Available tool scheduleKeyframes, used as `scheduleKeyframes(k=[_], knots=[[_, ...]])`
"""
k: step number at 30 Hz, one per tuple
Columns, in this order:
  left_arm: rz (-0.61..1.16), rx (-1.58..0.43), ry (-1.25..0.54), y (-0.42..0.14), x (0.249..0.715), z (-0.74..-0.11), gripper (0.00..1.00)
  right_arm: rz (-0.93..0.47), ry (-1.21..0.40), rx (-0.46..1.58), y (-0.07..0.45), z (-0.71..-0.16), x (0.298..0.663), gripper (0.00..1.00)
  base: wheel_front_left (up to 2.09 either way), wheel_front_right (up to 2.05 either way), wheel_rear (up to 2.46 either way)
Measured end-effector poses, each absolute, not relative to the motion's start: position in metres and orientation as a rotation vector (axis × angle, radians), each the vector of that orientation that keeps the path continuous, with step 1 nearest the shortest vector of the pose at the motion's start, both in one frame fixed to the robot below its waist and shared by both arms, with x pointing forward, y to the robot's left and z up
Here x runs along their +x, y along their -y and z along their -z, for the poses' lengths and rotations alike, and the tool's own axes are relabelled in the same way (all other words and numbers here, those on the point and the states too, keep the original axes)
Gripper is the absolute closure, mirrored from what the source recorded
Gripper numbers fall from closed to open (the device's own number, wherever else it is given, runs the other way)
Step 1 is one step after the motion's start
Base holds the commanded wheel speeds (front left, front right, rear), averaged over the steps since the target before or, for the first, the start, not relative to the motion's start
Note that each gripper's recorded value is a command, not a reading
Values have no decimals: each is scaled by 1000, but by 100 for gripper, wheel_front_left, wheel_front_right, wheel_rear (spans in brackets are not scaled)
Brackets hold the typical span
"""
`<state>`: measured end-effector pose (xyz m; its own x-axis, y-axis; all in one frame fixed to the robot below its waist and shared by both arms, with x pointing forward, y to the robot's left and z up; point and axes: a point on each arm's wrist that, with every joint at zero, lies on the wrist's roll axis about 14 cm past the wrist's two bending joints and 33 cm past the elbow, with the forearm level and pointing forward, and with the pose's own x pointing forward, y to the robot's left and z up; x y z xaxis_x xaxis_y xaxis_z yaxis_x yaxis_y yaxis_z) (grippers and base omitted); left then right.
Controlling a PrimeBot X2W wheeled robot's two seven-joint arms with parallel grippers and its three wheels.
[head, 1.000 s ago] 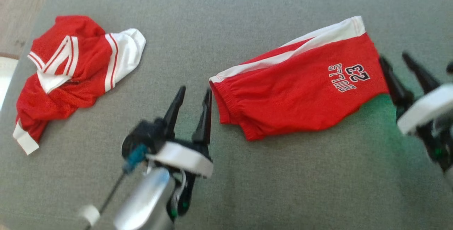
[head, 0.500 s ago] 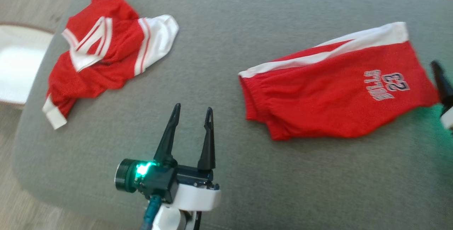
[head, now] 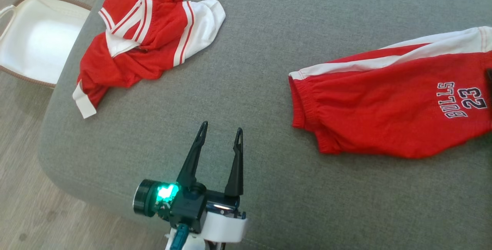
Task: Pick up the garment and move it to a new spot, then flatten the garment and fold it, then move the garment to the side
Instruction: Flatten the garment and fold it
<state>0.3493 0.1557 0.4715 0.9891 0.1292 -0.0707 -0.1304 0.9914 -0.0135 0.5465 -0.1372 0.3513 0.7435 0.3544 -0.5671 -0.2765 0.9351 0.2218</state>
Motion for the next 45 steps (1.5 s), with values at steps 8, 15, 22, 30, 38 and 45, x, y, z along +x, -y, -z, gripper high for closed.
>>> scheduleKeyframes(k=[8,15,22,30,38,45], knots=[[-113,-15,-72,-151,353,-470,0,-372,-665,160,128,-352,544,100,0,0,0],[-55,-20,-60,-135,359,-471,0,-327,-604,154,151,-366,536,100,0,0,0],[53,-31,-35,-105,367,-476,0,-225,-543,126,206,-391,520,100,0,0,0],[174,-46,-19,-72,374,-478,0,-65,-497,1,296,-422,497,100,0,0,0],[211,-41,-4,-63,372,-483,0,-43,-416,-48,310,-450,494,100,0,0,0],[224,-35,26,-60,357,-494,0,-149,-337,-41,264,-476,491,100,0,0,0]])
